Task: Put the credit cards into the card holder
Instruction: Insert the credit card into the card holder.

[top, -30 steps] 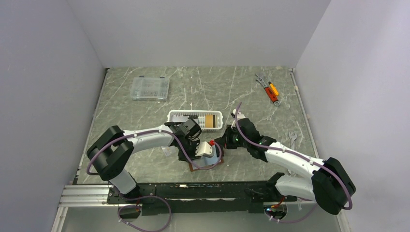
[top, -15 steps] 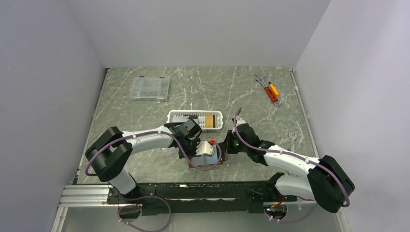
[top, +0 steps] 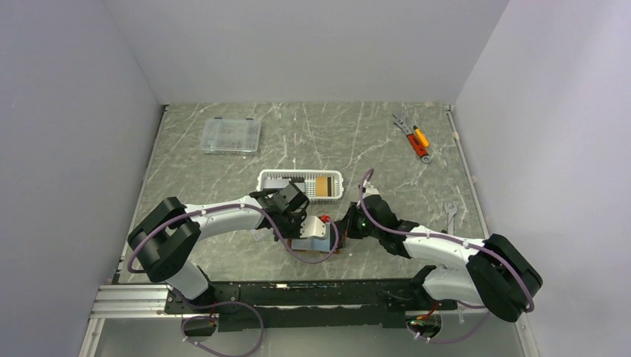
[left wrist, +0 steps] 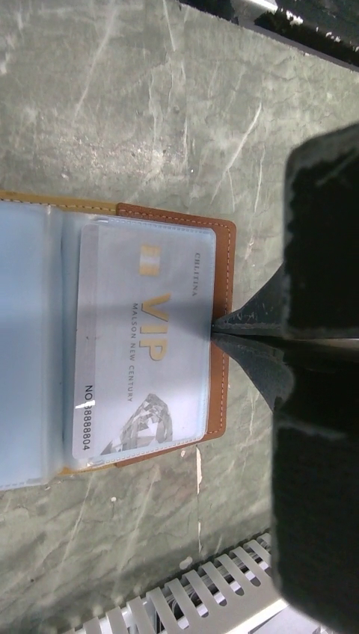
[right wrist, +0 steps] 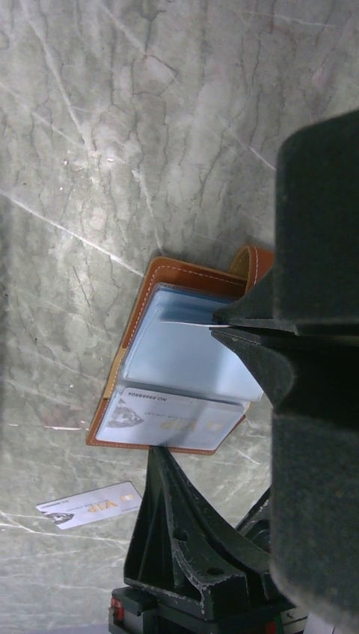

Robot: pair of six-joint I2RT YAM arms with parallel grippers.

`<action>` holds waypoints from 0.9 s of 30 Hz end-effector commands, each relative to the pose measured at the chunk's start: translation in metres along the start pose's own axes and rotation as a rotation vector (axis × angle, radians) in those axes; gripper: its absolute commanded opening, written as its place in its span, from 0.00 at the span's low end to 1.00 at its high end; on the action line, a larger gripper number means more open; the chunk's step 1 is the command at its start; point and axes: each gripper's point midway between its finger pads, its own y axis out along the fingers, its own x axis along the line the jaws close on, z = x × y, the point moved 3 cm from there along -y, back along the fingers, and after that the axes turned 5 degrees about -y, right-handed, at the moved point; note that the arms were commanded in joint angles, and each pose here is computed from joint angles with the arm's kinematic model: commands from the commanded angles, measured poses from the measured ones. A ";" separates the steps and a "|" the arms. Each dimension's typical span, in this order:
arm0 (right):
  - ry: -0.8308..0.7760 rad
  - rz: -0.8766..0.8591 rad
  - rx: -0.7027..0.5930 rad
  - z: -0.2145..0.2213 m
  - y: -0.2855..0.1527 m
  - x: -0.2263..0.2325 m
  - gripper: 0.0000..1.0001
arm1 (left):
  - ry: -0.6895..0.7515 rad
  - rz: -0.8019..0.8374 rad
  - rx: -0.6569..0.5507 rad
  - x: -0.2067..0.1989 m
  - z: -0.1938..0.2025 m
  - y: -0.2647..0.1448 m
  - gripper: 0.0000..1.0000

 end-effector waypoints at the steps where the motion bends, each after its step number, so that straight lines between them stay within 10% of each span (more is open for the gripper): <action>1: 0.050 0.013 -0.046 -0.002 0.003 -0.003 0.00 | 0.013 -0.010 0.050 -0.001 0.013 0.001 0.02; 27: 0.062 0.065 0.055 0.013 0.004 -0.015 0.00 | 0.043 -0.021 0.070 -0.002 0.013 -0.002 0.00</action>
